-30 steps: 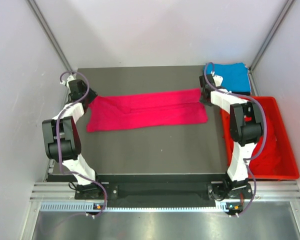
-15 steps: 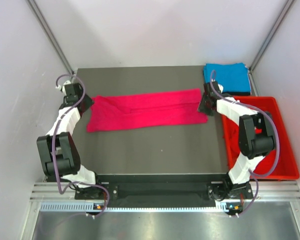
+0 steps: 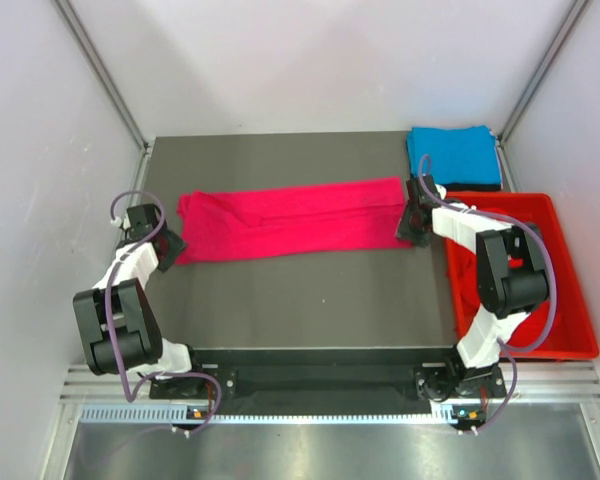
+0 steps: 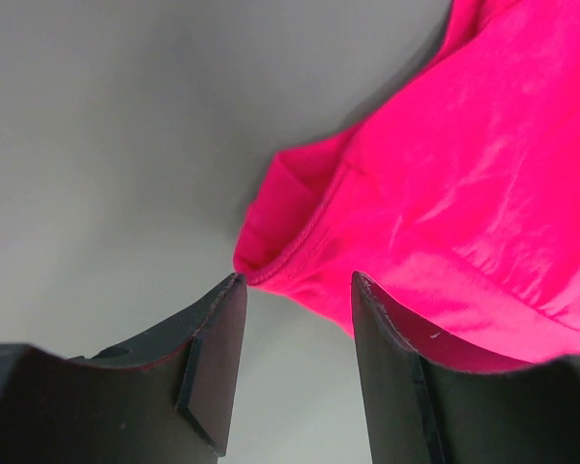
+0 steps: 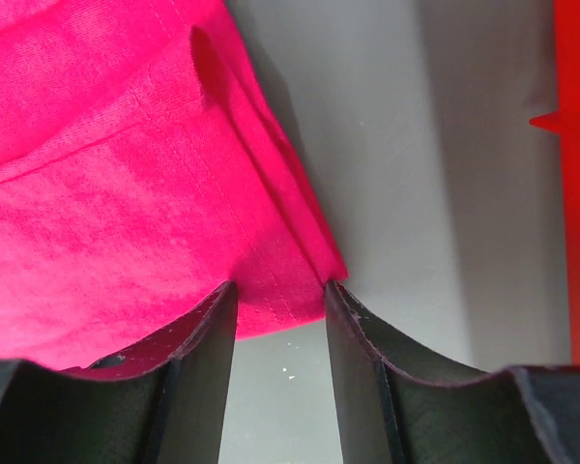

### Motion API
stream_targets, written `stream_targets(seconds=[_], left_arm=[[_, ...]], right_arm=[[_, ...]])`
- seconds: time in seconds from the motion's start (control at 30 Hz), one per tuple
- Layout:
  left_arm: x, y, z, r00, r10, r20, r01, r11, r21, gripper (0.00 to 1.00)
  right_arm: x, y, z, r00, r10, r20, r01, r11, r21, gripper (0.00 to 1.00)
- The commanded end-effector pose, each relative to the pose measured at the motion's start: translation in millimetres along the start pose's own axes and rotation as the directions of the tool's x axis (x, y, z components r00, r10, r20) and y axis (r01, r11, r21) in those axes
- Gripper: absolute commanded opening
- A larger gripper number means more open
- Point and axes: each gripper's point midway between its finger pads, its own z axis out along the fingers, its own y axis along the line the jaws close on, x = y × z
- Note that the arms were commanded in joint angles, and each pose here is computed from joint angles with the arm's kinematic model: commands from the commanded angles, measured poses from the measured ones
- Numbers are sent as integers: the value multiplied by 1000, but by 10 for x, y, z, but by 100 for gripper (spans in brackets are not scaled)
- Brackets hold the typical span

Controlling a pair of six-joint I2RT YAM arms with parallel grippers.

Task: Fold and stack the t-shirts
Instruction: Fold the tshirt

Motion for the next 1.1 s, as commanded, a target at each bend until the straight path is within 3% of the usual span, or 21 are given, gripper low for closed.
stream_targets(seconds=[0.0,0.23,0.33,0.37,0.43,0.47,0.53,1.07], left_arm=[[-49,-97,-21,999,-39,30,37,998,51,53],[24,7,71,999,-41,22,40,999,10,52],[62,51,126,999,-35,13,35,999,-9,47],[74,60,142,999,-33,8,33,999,-10,37],[83,65,149,1000,-25,3,25,1000,-11,23],[85,72,149,1000,-19,2,19,1000,-17,11],[62,96,142,1000,-9,3,9,999,-33,0],[-128,403,-26,997,78,24,-71,976,-208,2]], right_arm=[[-123,30,-83,998,6,66,-5,1000,-12,42],[-113,2,-35,998,2,68,-2,1000,1,43],[-105,-21,21,998,0,66,-1,1000,18,42],[-105,-29,30,998,-4,68,2,1000,25,40],[-91,-65,53,998,-9,66,6,999,40,29],[-99,-87,56,997,-15,72,11,999,51,23],[-83,-114,50,997,-26,73,22,998,60,2],[299,-379,-215,995,-30,91,26,999,41,0]])
